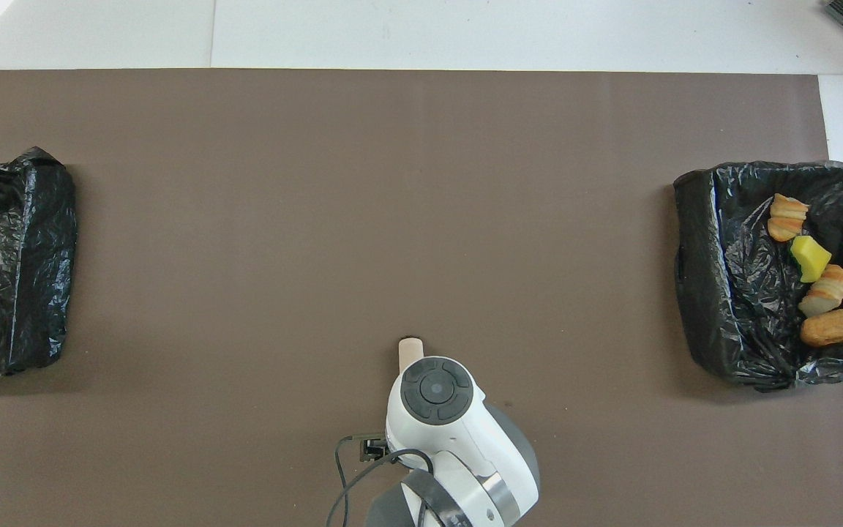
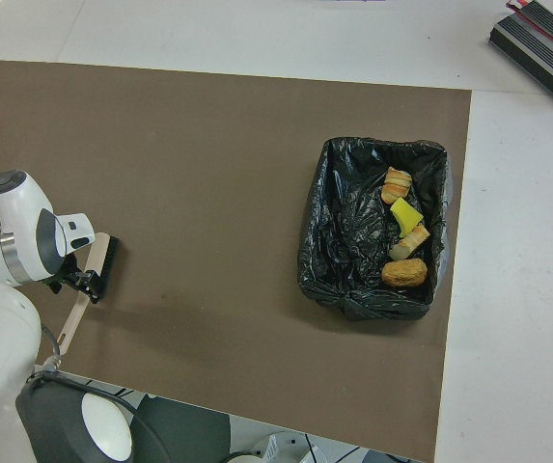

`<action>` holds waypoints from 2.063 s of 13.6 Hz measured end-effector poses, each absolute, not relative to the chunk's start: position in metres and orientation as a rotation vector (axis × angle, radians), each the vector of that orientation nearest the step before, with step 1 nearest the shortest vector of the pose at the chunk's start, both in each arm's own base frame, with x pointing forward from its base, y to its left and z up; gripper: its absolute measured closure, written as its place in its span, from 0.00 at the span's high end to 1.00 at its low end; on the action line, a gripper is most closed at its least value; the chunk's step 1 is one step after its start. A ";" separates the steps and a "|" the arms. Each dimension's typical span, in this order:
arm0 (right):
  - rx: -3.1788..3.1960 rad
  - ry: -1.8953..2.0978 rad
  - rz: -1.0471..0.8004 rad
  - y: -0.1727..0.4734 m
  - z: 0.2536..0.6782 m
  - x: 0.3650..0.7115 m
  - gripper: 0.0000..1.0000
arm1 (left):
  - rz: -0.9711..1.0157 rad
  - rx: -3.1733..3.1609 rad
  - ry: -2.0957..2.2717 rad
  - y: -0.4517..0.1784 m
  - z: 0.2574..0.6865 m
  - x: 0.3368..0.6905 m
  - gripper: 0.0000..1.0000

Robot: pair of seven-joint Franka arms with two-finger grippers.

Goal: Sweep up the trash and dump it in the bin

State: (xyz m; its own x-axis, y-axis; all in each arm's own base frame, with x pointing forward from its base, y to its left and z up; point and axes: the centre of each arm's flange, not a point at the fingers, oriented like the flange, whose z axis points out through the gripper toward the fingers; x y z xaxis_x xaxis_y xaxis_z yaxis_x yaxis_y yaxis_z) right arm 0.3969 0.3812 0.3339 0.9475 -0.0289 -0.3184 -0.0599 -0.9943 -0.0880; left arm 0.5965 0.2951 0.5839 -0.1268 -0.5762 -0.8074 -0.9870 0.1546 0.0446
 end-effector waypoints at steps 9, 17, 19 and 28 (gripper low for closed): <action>-3.113 0.042 0.044 0.199 0.393 0.569 1.00 | 0.949 -1.366 1.629 0.244 0.607 0.580 0.31; -3.221 -0.062 -0.112 0.119 0.475 0.591 1.00 | 0.775 -1.738 1.772 0.146 0.589 0.577 0.31; -3.236 -0.028 -0.093 0.110 0.513 0.582 1.00 | 0.694 -1.882 1.821 0.137 0.579 0.572 0.31; -3.206 0.136 0.110 0.029 0.637 0.548 1.00 | 0.363 -2.412 1.656 0.035 0.504 0.550 0.31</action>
State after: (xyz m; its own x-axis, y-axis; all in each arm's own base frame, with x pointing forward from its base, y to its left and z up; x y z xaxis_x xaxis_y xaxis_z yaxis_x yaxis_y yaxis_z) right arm 0.5483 0.0287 0.6368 0.9941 -0.0867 -0.0654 -0.0820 -0.9941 0.0715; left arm 0.5502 0.0351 0.5043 0.3446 -0.8869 -0.3076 -0.9342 -0.3562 -0.0198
